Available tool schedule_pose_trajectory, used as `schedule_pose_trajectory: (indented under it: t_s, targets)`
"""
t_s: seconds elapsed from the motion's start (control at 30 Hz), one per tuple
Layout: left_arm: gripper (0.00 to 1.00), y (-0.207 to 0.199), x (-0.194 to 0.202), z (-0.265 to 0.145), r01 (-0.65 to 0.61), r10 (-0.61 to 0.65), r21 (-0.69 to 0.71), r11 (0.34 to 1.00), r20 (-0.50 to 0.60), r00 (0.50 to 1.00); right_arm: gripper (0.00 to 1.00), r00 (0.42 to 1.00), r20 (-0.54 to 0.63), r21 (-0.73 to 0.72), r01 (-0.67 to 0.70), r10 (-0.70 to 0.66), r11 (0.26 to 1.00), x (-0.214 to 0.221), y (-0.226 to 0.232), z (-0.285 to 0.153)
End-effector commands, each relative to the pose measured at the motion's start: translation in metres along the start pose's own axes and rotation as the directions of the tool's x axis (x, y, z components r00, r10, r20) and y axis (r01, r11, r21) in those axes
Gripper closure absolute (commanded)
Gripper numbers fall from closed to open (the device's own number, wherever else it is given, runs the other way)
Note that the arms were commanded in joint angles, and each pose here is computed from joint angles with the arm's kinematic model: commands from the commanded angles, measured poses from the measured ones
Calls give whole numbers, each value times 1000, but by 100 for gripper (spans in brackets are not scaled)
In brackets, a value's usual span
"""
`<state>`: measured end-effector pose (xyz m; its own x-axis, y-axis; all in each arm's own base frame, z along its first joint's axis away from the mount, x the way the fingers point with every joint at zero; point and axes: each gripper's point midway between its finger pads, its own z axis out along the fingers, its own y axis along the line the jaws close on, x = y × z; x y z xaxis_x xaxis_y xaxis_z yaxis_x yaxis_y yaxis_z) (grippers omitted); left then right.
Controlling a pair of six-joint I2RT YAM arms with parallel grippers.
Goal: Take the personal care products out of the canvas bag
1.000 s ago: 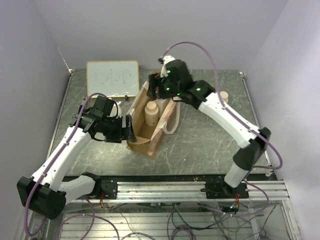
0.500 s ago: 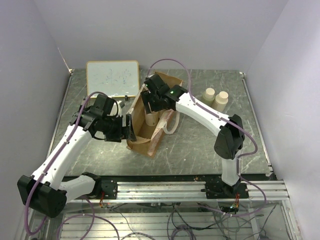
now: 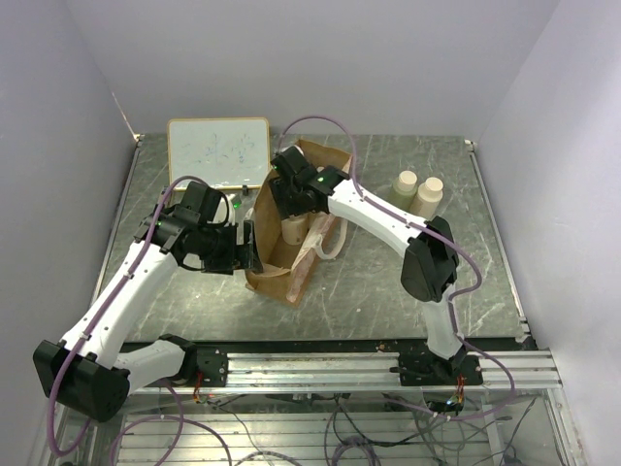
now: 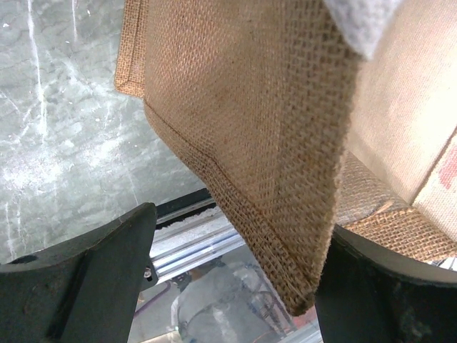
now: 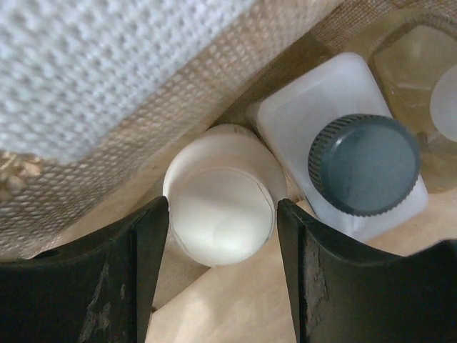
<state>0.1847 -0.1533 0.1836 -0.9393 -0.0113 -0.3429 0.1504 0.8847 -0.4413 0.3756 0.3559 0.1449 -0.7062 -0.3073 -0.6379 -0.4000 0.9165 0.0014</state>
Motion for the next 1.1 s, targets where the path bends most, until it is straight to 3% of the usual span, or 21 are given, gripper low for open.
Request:
schedule_pose_trajectory:
  t_s: [0.0,0.3,0.5,0.87,1.07]
  targets:
    - [10,1,8,-10,-17,17,-16,1000,-23,1000,38,999,41,36,15,-16,999,-14,-3,9]
    - [10,2,8,-10,-22,22,-22,1000,-24,999,43,999,39,59,35,-37,998,-12,-6,18]
    - [10,3,8,-10,-25,25,-25,999,-25,999,57,998,27,68,48,-50,997,-9,-7,19]
    - [10,2,9,-10,-28,27,-21,999,-27,999,100,994,111,6,-20,19,1000,-45,4,-18]
    - [10,2,11,-13,-27,27,-17,999,-21,999,100,983,146,-72,-105,114,992,-57,12,-45]
